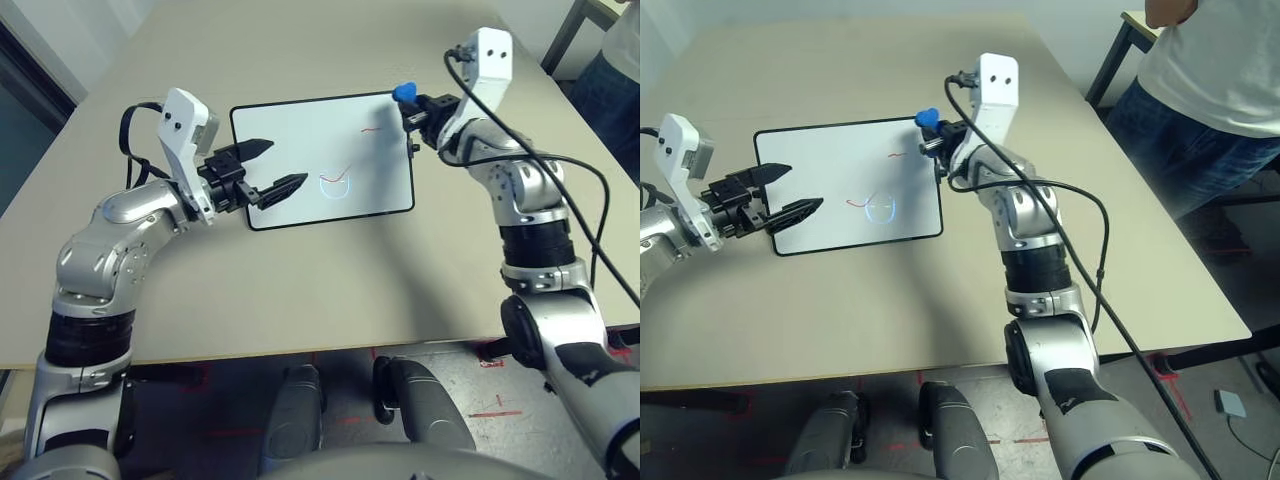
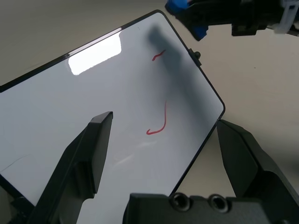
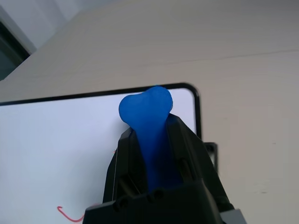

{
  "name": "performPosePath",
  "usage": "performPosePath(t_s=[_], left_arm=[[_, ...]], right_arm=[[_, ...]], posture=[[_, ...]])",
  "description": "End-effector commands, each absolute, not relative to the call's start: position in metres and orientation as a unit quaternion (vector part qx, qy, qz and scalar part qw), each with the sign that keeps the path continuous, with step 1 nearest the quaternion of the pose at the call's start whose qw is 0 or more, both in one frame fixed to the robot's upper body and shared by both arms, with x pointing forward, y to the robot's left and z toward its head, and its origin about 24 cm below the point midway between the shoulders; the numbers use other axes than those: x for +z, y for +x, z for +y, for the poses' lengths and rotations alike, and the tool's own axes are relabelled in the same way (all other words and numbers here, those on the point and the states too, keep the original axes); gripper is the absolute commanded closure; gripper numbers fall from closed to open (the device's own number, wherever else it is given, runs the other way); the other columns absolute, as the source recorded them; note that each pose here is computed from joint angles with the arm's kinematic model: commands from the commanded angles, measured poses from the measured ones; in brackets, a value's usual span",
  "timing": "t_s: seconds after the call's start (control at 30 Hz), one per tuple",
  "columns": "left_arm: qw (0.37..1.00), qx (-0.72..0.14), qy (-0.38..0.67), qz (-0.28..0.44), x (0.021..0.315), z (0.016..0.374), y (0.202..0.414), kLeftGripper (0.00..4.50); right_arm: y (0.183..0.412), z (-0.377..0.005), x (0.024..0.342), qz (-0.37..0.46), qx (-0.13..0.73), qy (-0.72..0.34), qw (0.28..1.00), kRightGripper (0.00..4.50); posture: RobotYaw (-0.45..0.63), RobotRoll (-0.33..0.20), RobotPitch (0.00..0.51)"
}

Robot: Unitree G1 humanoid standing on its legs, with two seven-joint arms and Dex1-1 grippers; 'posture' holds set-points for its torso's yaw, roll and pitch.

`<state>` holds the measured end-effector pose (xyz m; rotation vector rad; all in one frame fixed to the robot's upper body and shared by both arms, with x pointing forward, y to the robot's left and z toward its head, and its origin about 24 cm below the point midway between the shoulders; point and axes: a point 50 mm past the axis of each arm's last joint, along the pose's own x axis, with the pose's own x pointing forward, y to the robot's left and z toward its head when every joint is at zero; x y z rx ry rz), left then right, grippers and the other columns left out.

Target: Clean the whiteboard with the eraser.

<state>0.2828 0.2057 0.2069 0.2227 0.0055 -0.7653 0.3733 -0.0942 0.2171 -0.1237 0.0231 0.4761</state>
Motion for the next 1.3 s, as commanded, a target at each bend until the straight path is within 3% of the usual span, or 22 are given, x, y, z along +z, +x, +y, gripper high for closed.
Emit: performPosePath(t_s=[0.03, 0.6, 1.07, 1.3], left_arm=[[0.921, -0.374, 0.112, 0.008, 0.204, 0.205, 0.283, 0.0], [0.923, -0.367, 0.112, 0.003, 0.207, 0.207, 0.28, 0.0], [0.922, -0.372, 0.107, 0.0, 0.207, 0.205, 0.283, 0.0], [0.921, -0.375, 0.107, -0.002, 0.208, 0.203, 0.285, 0.0]], right_arm=[[0.377, -0.08, 0.211, 0.016, 0.252, -0.068, 0.965, 3.63], [0.378, -0.045, 0.167, 0.04, 0.298, -0.104, 0.948, 3.64], [0.391, -0.096, 0.184, 0.006, 0.19, -0.164, 0.968, 3.65], [0.386, -0.082, 0.171, 0.022, 0.217, -0.158, 0.963, 3.65]], posture=[[0.11, 0.0, 0.128], [0.14, 0.0, 0.125], [0.11, 0.0, 0.121], [0.12, 0.0, 0.124]])
